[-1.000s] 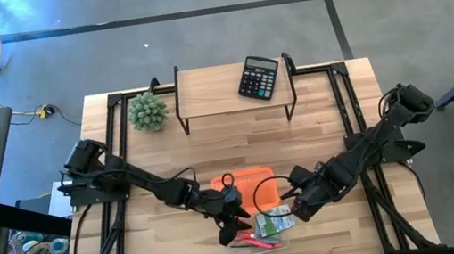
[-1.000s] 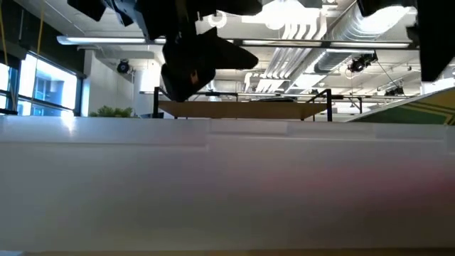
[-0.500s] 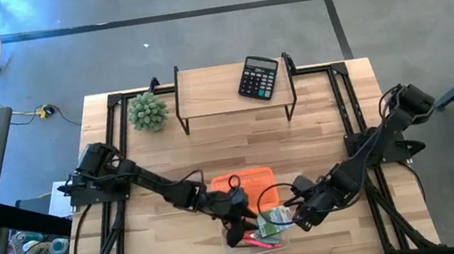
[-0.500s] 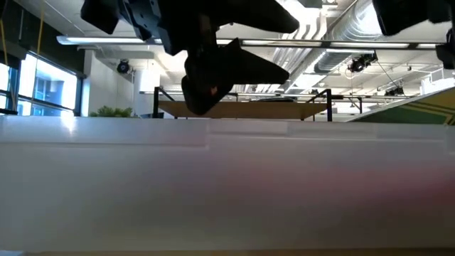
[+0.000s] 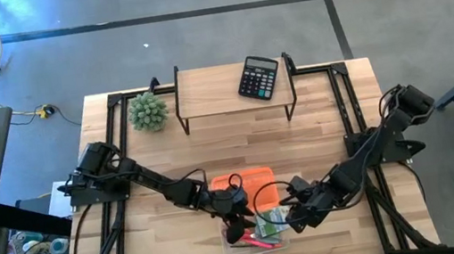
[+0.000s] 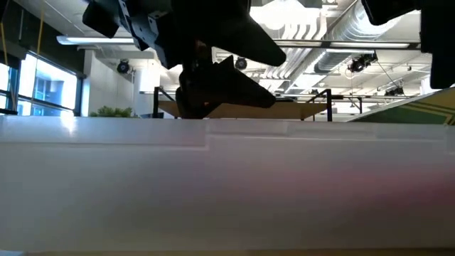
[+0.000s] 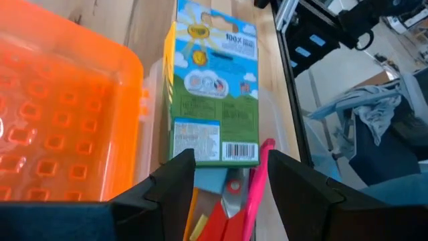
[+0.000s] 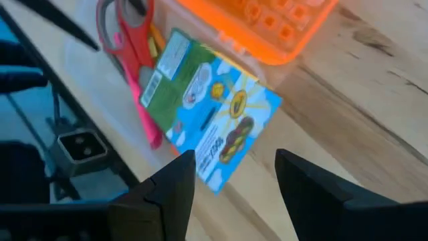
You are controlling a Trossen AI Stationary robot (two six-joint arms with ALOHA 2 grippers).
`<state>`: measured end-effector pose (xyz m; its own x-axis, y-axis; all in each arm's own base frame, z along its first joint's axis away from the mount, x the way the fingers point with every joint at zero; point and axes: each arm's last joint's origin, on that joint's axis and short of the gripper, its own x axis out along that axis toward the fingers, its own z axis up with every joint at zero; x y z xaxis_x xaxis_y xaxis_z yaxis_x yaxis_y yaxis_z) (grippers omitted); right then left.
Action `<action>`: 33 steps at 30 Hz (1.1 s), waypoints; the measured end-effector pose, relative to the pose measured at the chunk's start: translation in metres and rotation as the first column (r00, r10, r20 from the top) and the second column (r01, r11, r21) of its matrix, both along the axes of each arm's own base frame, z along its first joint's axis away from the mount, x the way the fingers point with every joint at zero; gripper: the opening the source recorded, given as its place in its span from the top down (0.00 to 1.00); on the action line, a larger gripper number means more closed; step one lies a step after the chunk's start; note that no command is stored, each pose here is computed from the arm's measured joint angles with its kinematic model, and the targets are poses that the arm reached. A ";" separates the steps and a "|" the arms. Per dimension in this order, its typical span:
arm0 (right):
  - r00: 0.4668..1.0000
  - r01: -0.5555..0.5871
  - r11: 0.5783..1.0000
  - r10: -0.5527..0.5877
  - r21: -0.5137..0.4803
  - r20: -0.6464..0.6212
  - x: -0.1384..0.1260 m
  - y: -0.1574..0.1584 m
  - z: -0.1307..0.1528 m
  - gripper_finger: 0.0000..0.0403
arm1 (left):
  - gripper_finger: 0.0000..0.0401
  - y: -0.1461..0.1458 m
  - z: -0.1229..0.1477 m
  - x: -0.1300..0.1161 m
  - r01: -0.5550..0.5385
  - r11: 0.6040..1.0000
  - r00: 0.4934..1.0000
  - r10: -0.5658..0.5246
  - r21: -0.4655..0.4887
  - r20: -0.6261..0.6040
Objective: Pack school essentials
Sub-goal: Put the crayon box into the orange supply box
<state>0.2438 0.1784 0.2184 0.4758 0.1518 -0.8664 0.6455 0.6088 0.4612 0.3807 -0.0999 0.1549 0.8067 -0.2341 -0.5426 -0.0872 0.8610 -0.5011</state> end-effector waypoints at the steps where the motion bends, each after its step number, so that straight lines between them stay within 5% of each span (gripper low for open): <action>1: 1.000 0.015 1.000 -0.015 -0.001 0.005 0.001 0.000 -0.001 0.51 | 0.55 0.000 0.000 0.000 0.001 1.000 1.000 -0.001 0.000 -0.004; 19: 0.997 0.077 0.997 -0.077 0.016 0.000 0.013 0.007 -0.019 0.52 | 0.55 -0.001 -0.002 -0.002 0.050 0.999 0.998 -0.050 0.003 -0.030; 33: 0.995 0.104 0.994 -0.104 0.029 -0.008 0.013 0.007 -0.019 0.84 | 0.55 -0.001 -0.002 -0.002 0.057 0.998 0.998 -0.056 0.010 -0.028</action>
<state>0.2568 0.1851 0.1994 0.4850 0.1269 -0.8653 0.7075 0.5247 0.4735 0.3787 -0.1006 0.1525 0.7770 -0.2729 -0.5673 -0.0521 0.8702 -0.4900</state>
